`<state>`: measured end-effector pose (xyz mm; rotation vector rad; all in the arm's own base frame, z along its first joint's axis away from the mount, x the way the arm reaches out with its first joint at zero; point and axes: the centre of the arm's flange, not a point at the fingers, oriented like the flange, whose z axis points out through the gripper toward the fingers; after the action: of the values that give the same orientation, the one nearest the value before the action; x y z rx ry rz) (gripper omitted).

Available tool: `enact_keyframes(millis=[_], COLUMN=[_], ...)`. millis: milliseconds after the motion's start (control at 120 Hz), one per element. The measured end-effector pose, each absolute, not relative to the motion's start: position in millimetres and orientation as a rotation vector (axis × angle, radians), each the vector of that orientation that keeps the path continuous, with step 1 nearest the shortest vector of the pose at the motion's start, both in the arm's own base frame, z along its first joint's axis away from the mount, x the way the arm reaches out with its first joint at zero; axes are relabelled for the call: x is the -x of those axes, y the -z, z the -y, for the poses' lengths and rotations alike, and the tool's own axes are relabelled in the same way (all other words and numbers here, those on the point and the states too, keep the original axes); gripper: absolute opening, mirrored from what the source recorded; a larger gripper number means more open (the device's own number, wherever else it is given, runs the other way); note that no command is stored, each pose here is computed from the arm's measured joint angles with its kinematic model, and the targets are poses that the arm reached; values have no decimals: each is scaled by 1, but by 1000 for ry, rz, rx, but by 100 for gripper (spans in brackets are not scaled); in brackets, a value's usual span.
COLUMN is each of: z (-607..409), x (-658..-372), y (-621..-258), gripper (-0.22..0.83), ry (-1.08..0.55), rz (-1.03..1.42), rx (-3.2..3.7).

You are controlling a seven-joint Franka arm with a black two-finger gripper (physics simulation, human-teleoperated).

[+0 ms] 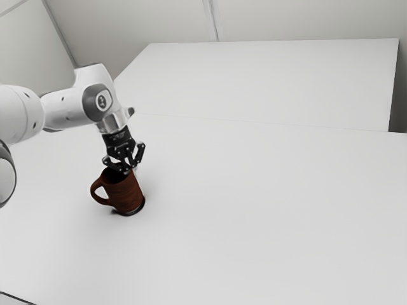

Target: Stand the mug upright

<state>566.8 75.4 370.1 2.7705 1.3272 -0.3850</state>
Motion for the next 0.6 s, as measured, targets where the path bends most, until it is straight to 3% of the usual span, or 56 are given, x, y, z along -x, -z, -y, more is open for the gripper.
enact_keyframes(millis=[433, 600], z=[-73, -73], x=[-568, -569], y=[-354, -359], gripper=[-16, 21], ry=[386, 368], rz=[-1519, -1547], rx=[-2686, -2667])
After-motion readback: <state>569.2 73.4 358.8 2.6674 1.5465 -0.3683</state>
